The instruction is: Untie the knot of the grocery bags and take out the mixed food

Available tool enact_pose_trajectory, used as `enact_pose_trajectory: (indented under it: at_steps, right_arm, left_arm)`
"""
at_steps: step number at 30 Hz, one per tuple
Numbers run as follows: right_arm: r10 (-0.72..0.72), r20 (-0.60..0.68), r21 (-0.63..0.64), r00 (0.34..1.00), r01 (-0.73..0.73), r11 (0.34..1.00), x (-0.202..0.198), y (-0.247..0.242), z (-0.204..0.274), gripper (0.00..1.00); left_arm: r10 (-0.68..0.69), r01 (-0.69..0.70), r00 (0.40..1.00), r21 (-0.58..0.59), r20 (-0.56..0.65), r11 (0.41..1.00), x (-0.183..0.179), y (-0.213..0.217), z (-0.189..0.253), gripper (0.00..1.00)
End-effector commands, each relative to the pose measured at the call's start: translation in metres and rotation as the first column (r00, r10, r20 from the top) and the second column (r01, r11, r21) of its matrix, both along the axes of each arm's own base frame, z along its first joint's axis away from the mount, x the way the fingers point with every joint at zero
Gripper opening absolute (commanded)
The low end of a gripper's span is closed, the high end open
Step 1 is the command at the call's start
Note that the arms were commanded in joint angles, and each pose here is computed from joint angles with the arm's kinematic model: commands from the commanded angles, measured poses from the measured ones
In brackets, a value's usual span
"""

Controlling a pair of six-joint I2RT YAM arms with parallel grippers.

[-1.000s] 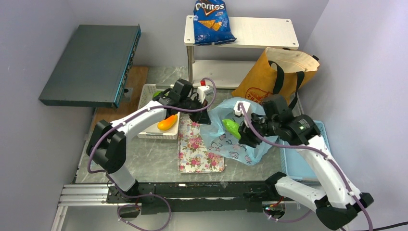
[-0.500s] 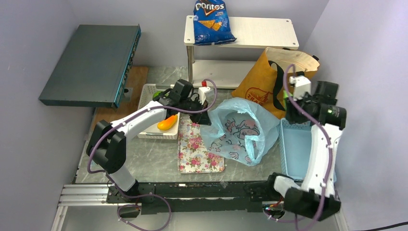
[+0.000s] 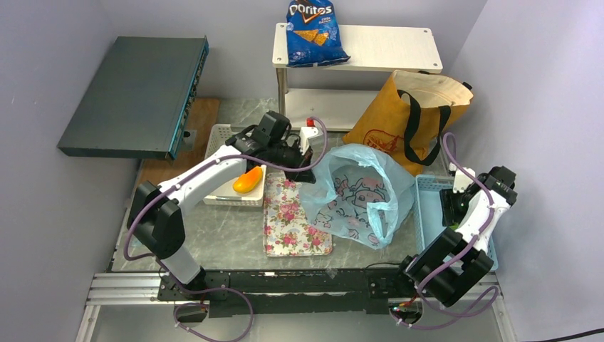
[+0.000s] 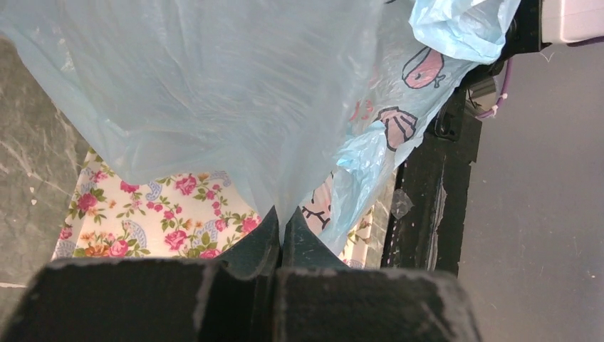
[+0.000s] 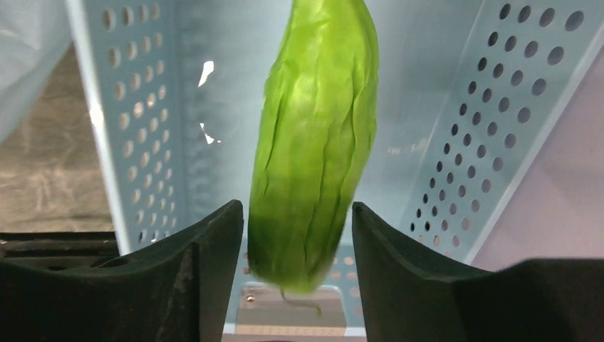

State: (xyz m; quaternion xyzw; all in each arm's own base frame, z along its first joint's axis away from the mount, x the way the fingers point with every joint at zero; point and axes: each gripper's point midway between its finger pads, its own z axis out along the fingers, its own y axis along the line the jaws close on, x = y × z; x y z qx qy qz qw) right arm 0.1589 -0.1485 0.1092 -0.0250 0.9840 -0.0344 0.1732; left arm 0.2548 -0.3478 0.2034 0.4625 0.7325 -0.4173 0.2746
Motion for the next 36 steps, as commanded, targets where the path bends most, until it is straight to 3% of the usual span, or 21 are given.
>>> enact_pose_trajectory:
  at_steps: [1, 8, 13, 19, 23, 26, 28, 30, 32, 34, 35, 36]
  right_arm:
    - [0.014, 0.042, -0.115, 0.999, -0.009, 0.993, 0.016, -0.031, -0.002, 0.67]
    - [0.037, 0.089, -0.080, 0.995, -0.029, 0.996, 0.025, -0.024, 0.015, 0.87]
    - [0.079, 0.155, -0.051, 0.985, -0.072, 0.996, 0.030, -0.009, 0.038, 0.92]
    - [0.145, 0.255, -0.037, 0.956, -0.140, 0.989, 0.032, 0.017, 0.068, 0.98]
    - [0.166, 0.315, -0.034, 0.934, -0.164, 0.986, 0.035, 0.031, 0.085, 1.00]
    - [0.174, 0.343, -0.035, 0.923, -0.172, 0.984, 0.039, 0.035, 0.093, 1.00]
    - [0.175, 0.350, -0.034, 0.920, -0.175, 0.984, 0.040, 0.036, 0.096, 1.00]
    - [0.176, 0.351, -0.033, 0.920, -0.175, 0.984, 0.041, 0.036, 0.097, 1.00]
    - [0.179, 0.349, -0.032, 0.920, -0.179, 0.983, 0.041, 0.037, 0.098, 1.00]
    - [0.184, 0.349, -0.033, 0.919, -0.184, 0.982, 0.041, 0.038, 0.100, 1.00]
    - [0.186, 0.350, -0.034, 0.918, -0.186, 0.982, 0.041, 0.038, 0.101, 1.00]
    - [0.189, 0.353, -0.041, 0.917, -0.187, 0.982, 0.042, 0.038, 0.102, 1.00]
  left_arm:
    - [-0.098, 0.103, 0.990, -0.040, 0.104, 0.994, -0.015, -0.001, 0.037, 0.00]
    - [-0.172, 0.188, 0.968, -0.074, 0.181, 0.979, -0.035, 0.007, 0.088, 0.00]
    - [-0.197, 0.227, 0.952, -0.108, 0.234, 0.968, -0.062, 0.042, 0.133, 0.00]
    - [0.003, 0.042, 0.968, -0.176, 0.250, 0.983, -0.070, 0.126, 0.178, 0.00]
    - [0.115, -0.108, 0.941, -0.040, 0.317, 0.993, -0.092, 0.176, 0.178, 0.00]
    - [0.243, -0.284, 0.886, 0.049, 0.394, 0.958, -0.105, 0.216, 0.169, 0.00]
    - [0.326, -0.420, 0.822, 0.112, 0.467, 0.900, -0.110, 0.247, 0.159, 0.00]
    - [0.401, -0.577, 0.733, 0.192, 0.549, 0.794, -0.109, 0.285, 0.146, 0.00]
    - [0.455, -0.748, 0.602, 0.263, 0.657, 0.609, -0.106, 0.334, 0.141, 0.00]
    - [0.447, -0.867, 0.476, 0.322, 0.757, 0.380, -0.112, 0.385, 0.145, 0.00]
    - [0.426, -0.890, 0.446, 0.341, 0.787, 0.303, -0.121, 0.402, 0.151, 0.00]
    - [0.408, -0.891, 0.448, 0.363, 0.795, 0.272, -0.132, 0.410, 0.153, 0.00]
